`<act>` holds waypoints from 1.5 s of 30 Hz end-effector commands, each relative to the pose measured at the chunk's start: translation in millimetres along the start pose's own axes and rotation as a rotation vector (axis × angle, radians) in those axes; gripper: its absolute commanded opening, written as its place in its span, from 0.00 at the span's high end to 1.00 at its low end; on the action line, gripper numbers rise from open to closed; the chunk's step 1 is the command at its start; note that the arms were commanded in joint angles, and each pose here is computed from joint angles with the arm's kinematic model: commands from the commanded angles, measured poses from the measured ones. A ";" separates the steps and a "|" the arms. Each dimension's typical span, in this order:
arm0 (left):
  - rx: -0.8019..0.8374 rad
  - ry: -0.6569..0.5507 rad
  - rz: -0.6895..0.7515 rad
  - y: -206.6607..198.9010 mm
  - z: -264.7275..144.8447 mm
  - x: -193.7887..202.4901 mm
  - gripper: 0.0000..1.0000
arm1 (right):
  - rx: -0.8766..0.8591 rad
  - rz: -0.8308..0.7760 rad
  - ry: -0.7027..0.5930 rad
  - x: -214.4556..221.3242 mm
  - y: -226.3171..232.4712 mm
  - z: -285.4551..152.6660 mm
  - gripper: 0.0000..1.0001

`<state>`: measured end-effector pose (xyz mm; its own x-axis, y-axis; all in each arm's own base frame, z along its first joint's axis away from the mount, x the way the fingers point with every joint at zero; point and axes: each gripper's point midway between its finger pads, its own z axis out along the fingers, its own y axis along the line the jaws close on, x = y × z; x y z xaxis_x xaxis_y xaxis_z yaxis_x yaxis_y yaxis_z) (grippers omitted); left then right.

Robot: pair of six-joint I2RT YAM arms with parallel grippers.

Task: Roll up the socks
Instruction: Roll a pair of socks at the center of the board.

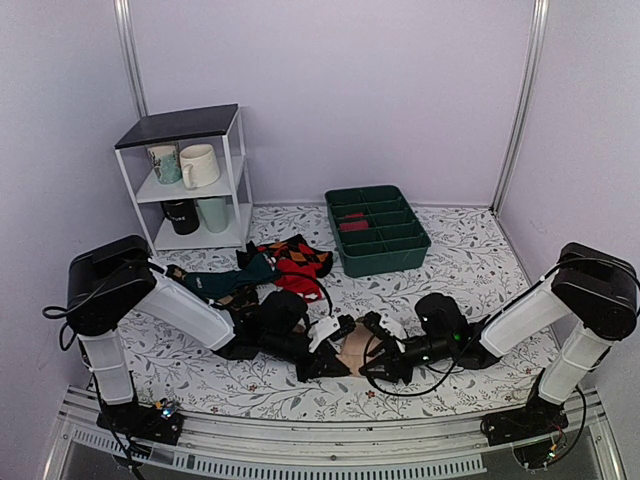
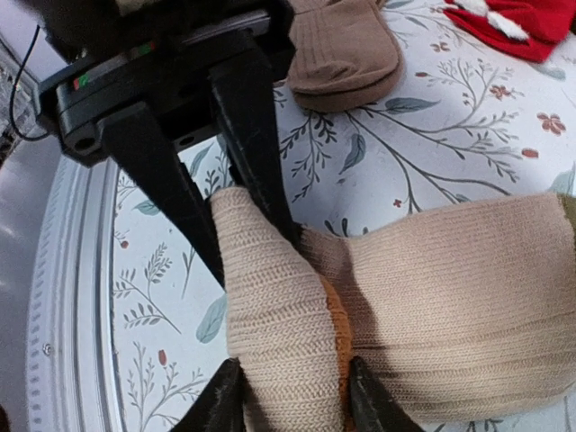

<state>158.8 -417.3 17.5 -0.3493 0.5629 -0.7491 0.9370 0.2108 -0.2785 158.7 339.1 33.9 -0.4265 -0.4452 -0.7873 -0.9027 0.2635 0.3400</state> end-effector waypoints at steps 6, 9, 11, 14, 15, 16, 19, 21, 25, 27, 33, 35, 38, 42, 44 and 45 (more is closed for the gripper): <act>-0.144 0.369 -0.123 23.2 -7.0 116.9 0.99 | 0.022 0.181 0.164 39.3 -7.6 10.6 0.86; -0.209 0.228 -0.031 28.9 -15.8 69.6 0.60 | -0.018 0.264 0.205 53.0 -6.9 13.5 0.87; -0.265 0.106 0.073 28.6 -24.3 34.1 0.58 | -0.038 0.332 0.230 62.3 -7.2 14.1 0.87; -0.306 -0.098 0.275 7.7 -45.7 -13.7 0.58 | -0.050 0.426 0.266 73.7 -7.4 11.7 0.88; -0.303 -0.150 0.339 0.0 -51.7 -21.6 0.57 | -0.055 0.454 0.277 76.9 -6.8 9.9 0.87; -0.296 -0.199 0.408 -8.8 -57.4 -27.6 0.56 | -0.061 0.481 0.282 78.6 -6.3 7.9 0.87; -0.281 -0.301 0.589 -31.4 -70.2 -33.3 0.49 | -0.072 0.549 0.298 82.0 -7.2 2.3 0.87; -0.285 -0.342 0.657 -36.9 -75.3 -33.6 0.47 | -0.081 0.578 0.310 81.7 -6.4 0.1 0.87; -0.281 -0.320 0.755 -36.9 -64.6 -29.0 0.31 | -0.084 0.613 0.360 83.1 -6.1 -3.6 0.87; -0.307 -0.302 0.781 -30.8 -58.2 -27.6 0.22 | -0.079 0.607 0.383 83.8 -7.5 -4.3 0.87; -0.308 -0.271 0.850 -24.4 -40.6 -28.0 0.01 | -0.096 0.604 0.390 80.4 -7.7 -2.9 0.87; -0.257 -0.246 0.854 -28.7 -33.3 -23.2 0.03 | -0.096 0.607 0.392 80.8 -8.1 -2.3 0.87; -0.214 -0.206 0.841 -30.0 -25.6 -14.2 0.09 | -0.092 0.608 0.397 83.3 -8.5 -2.5 0.87; -0.213 -0.157 0.825 -22.9 -16.0 -5.3 0.20 | -0.097 0.610 0.401 84.7 -8.2 -1.8 0.88; -0.211 -0.127 0.811 -19.5 -10.5 -2.4 0.34 | -0.099 0.610 0.398 83.9 -8.4 -2.1 0.88; -0.214 -0.111 0.802 -17.0 -8.5 -0.4 0.37 | -0.101 0.608 0.398 83.4 -8.0 -2.2 0.88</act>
<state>142.4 -414.6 48.7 0.4635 0.4665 -0.7533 0.8587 -0.0268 0.5118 161.3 337.9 21.3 -0.7579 -0.4655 -0.4571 -0.6225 0.3060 0.7203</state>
